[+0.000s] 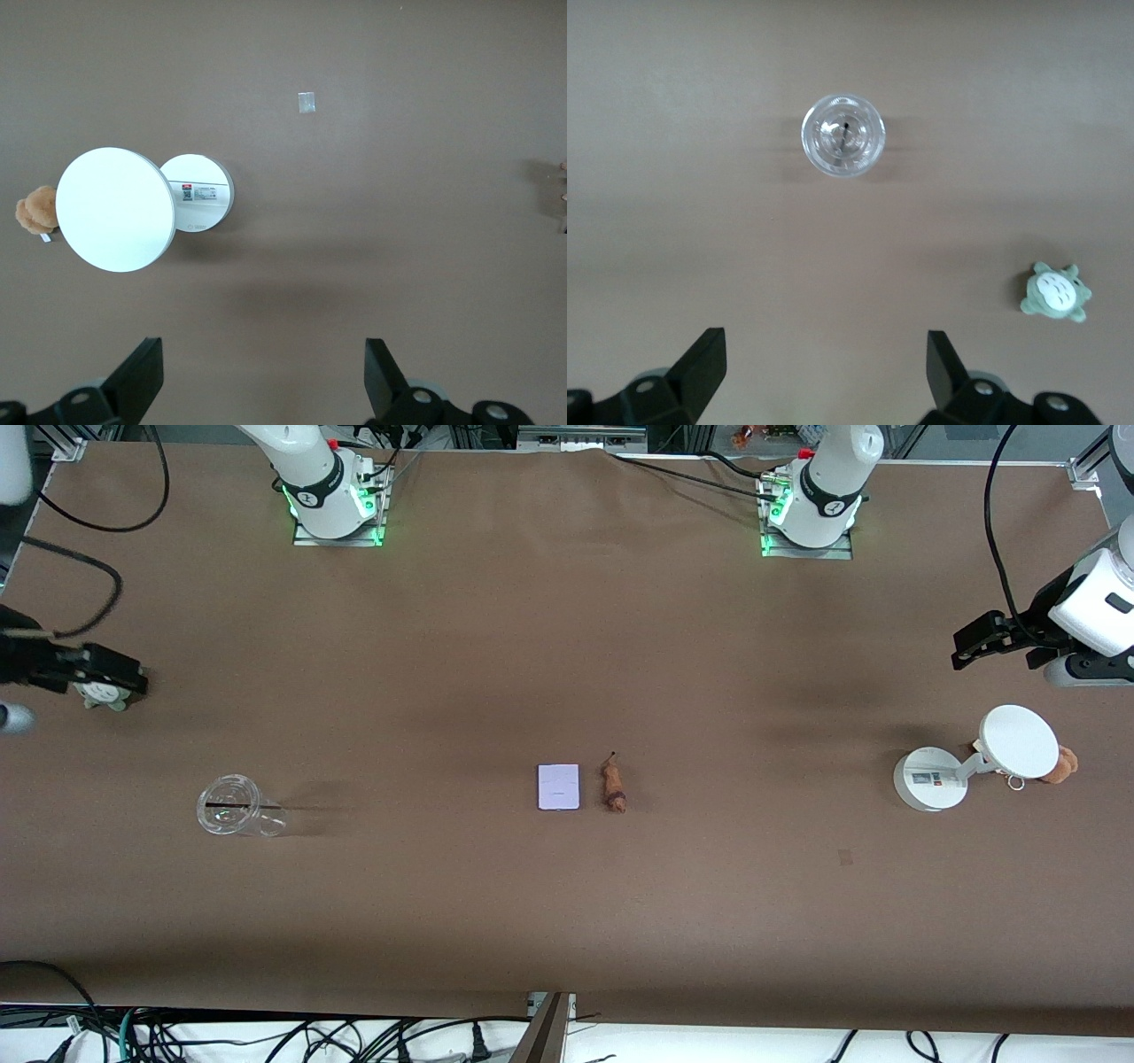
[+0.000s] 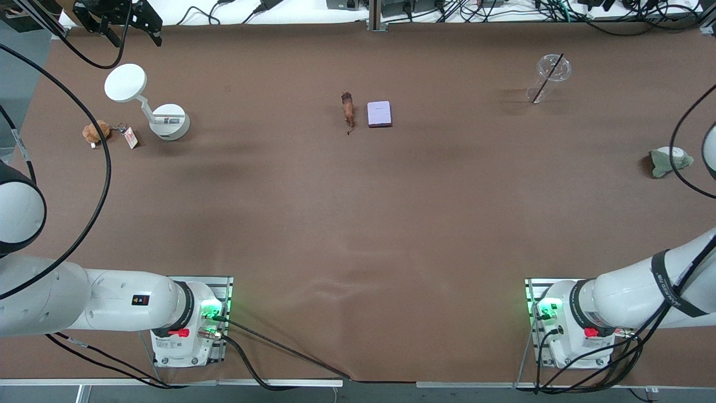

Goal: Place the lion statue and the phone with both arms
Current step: 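Reach the left gripper toward the lion statue while the right gripper reaches the phone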

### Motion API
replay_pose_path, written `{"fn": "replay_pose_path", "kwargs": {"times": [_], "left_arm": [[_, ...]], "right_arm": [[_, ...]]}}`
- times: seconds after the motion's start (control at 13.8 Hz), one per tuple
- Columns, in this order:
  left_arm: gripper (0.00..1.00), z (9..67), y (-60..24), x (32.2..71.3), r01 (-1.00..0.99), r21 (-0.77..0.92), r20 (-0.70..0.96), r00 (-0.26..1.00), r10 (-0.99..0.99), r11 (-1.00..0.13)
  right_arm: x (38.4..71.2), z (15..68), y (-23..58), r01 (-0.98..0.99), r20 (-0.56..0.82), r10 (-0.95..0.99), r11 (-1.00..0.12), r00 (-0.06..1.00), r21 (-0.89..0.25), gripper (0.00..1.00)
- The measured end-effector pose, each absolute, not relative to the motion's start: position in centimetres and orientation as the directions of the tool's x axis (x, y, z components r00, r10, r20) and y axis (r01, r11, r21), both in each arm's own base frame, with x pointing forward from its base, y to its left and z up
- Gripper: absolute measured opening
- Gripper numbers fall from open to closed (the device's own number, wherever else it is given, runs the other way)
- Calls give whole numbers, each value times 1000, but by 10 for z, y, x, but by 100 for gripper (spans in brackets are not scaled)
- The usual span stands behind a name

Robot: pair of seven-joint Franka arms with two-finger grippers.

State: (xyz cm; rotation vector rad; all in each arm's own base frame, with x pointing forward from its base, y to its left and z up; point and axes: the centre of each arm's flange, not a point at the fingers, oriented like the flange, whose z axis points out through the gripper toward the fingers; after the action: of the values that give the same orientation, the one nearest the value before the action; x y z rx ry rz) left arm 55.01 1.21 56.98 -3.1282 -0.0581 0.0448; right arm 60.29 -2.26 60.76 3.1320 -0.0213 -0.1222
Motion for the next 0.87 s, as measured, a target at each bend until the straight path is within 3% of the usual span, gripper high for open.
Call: {"fn": "replay_pose_path", "kwargs": {"times": [0.29,0.87], "left_arm": [[100,567,13,552,39,-10,-39,998,39,-999],[100,501,-50,577,46,-14,-150,988,48,-999]], "right_arm": [[579,633,-22,-9,-51,-9,-1000,999,0,100],[583,619,-11,12,-87,11,-1000,996,11,100]]}}
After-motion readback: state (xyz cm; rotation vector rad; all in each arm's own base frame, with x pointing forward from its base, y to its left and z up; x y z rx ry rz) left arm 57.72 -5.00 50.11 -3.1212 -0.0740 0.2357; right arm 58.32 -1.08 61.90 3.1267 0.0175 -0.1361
